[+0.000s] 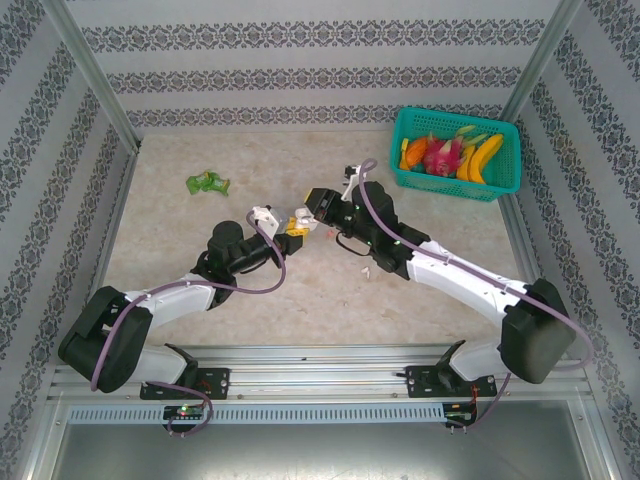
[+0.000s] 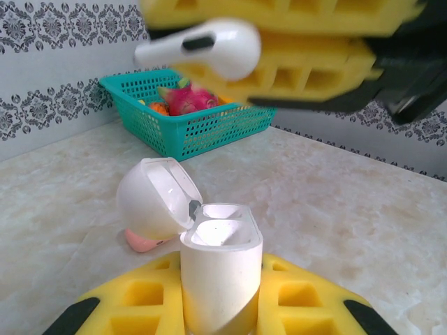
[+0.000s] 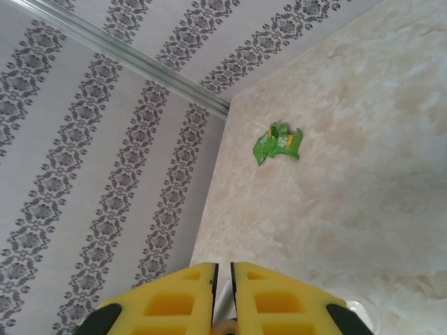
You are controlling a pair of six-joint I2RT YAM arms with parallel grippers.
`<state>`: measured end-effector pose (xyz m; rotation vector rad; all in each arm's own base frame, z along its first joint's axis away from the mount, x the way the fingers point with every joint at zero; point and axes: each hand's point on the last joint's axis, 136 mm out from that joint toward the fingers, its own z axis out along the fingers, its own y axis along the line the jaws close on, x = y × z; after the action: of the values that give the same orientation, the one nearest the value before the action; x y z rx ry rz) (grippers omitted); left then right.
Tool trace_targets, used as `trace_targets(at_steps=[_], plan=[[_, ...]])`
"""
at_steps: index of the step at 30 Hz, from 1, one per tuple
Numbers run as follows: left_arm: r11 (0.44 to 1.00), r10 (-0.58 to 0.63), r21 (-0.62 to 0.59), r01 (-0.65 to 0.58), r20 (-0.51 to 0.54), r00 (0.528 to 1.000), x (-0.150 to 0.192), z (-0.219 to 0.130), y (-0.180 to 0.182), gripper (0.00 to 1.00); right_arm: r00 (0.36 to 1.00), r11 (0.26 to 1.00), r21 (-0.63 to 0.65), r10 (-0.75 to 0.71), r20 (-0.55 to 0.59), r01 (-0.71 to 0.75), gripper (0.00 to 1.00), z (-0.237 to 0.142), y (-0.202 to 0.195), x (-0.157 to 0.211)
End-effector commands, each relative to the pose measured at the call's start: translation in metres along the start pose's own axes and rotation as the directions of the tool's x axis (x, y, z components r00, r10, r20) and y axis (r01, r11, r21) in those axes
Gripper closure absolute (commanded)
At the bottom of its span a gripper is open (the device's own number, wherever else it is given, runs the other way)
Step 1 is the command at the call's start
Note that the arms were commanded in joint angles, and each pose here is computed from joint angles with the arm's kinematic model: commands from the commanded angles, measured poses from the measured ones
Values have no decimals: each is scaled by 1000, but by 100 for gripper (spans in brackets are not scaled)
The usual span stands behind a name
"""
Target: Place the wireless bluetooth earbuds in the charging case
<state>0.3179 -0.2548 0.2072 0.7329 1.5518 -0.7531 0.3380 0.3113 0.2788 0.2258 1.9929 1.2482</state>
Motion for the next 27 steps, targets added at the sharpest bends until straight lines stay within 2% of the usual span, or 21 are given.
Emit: trace_targets(at_steps=[1, 7, 15, 27], plan=[[999, 52, -2, -52, 42, 998, -10, 0, -4, 100, 1000, 999, -33, 28, -11, -29, 87, -13, 7, -4], [997, 74, -31, -72, 42, 996, -13, 0, 1, 100, 993, 994, -56, 89, -73, -93, 88, -29, 14, -5], [993, 114, -49, -111, 51, 992, -25, 2, 6, 100, 957, 966, -36, 249, -152, -257, 89, -48, -5, 1], [987, 158, 7, -159, 59, 986, -33, 10, 3, 100, 923, 954, 2, 292, -251, -301, 89, -47, -12, 19]])
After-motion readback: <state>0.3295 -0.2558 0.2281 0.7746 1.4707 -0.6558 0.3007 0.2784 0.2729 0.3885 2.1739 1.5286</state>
